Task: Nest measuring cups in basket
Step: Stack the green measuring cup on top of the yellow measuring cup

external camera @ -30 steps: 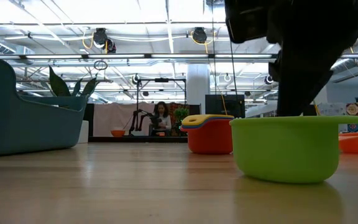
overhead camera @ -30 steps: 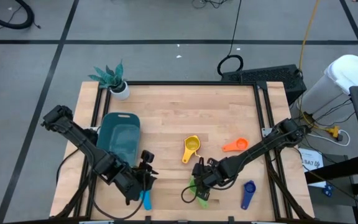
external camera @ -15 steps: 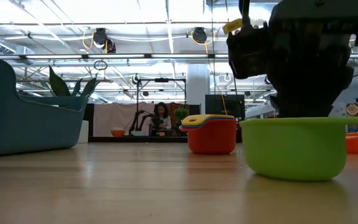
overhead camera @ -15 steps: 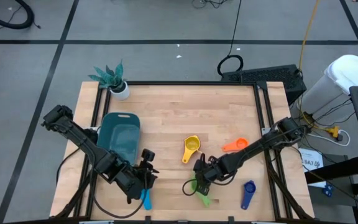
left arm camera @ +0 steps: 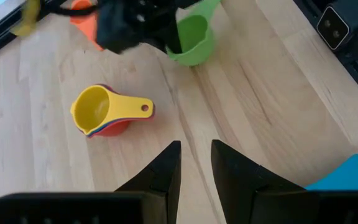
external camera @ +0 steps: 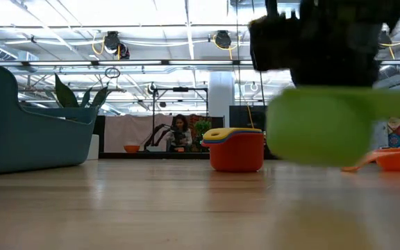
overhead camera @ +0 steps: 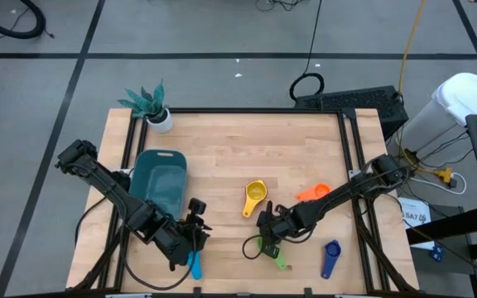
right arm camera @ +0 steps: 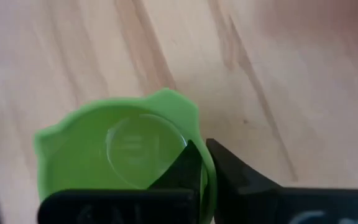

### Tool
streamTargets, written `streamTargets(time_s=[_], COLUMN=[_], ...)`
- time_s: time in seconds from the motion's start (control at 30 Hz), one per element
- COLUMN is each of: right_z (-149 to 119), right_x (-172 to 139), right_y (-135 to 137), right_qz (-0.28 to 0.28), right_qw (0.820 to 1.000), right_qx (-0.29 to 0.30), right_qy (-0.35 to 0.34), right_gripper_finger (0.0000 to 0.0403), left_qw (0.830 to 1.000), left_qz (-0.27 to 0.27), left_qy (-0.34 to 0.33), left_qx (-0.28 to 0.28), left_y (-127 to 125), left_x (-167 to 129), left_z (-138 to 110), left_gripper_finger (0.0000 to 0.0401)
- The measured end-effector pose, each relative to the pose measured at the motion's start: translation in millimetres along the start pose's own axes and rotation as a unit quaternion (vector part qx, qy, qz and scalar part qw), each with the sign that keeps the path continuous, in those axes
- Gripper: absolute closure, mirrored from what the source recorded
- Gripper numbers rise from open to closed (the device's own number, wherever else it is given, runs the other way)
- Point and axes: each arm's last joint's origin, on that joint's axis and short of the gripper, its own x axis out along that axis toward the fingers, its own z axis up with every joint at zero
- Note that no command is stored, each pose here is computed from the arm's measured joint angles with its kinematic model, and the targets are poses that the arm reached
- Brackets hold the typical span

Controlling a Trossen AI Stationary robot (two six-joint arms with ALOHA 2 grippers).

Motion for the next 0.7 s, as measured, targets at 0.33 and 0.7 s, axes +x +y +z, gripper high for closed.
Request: streamTargets(time_s=[0.33,0.7], right_z=[35,80], right_x=[-68,-76], right_y=[-14,-59], right_qz=[-0.022,-0.082], right_qw=[0.986,0.986], right_qx=[0.017,0.014], right_qy=[-0.167,-0.147], right_gripper_finger=[0.0402,0.0402], left_qw=[1.000,1.000], left_qz=[0.010,0.018], left_qy=[0.010,0.016], left_qx=[0.002,0.006], left_y=[10,20], left_x=[4,8], left_z=[-1,-1], left_gripper_finger=[0.0308,0.0308])
